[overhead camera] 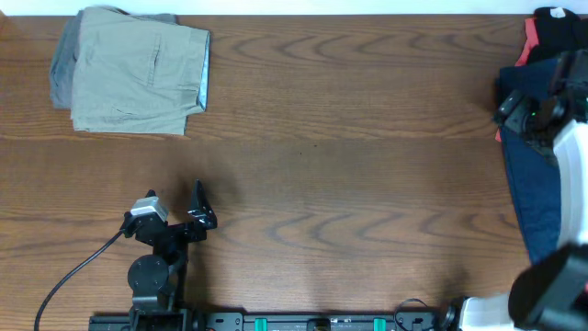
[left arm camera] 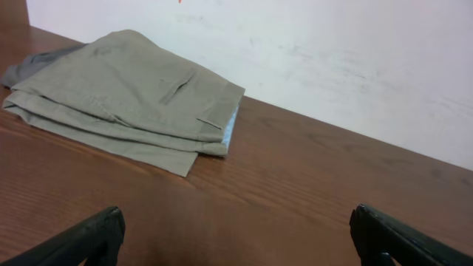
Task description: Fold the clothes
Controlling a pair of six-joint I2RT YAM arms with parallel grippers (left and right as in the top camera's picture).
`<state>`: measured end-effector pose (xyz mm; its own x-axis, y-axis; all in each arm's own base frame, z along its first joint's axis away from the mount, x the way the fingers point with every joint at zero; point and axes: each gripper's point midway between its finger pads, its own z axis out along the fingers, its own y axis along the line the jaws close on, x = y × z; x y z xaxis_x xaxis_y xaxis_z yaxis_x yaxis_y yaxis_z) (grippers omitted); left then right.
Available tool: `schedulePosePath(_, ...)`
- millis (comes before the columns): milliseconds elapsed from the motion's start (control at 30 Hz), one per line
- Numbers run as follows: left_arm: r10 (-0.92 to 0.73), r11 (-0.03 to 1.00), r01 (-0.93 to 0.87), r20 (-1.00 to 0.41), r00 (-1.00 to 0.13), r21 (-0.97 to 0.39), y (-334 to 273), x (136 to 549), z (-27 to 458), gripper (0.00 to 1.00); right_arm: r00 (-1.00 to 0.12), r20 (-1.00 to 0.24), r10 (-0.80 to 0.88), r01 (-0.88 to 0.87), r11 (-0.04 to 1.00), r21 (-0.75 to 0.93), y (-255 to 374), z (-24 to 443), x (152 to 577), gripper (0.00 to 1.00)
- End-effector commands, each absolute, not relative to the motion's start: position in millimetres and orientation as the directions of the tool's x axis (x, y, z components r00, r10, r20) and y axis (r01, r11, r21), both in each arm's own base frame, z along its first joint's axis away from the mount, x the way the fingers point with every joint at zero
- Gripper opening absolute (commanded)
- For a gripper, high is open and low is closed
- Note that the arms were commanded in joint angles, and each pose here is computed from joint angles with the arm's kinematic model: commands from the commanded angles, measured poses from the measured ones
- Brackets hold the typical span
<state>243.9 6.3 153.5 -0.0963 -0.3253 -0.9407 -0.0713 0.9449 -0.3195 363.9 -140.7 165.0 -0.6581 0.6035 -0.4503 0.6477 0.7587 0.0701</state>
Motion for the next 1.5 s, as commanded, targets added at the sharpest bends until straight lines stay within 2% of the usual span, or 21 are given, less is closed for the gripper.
schedulePosePath(0,-0.317,0.946,-0.113,-0.94,-0.127,-0.303,12,244,136,0.98,-0.611,-0.555,0.565,0.623,0.775,0.102,-135,212,356,0.99)
schedulePosePath(367,-0.317,0.946,-0.113,-0.94,-0.127,-0.303,12,244,136,0.98,-0.426,-0.791,0.439,0.462,0.857,0.227,-79,337,310,0.99)
schedulePosePath(733,-0.317,0.946,-0.113,-0.94,-0.127,-0.303,12,244,136,0.98,-0.147,-0.916,0.372,0.298,0.9,0.318,-44,428,212,0.99)
schedulePosePath(1033,-0.317,0.946,-0.113,-0.94,-0.127,-0.303,12,244,136,0.98,-0.054,-0.931,0.36,0.237,0.911,0.338,-35,444,164,0.99)
schedulePosePath(1200,-0.317,0.946,-0.113,-0.94,-0.127,-0.303,12,244,136,0.98,-0.095,-0.929,0.358,0.204,0.92,0.334,-26,432,145,0.99)
schedulePosePath(1467,-0.317,0.946,-0.114,-0.94,-0.126,-0.303,12,244,136,0.98,-0.092,-0.93,0.357,0.129,0.93,0.344,-15,427,127,0.99)
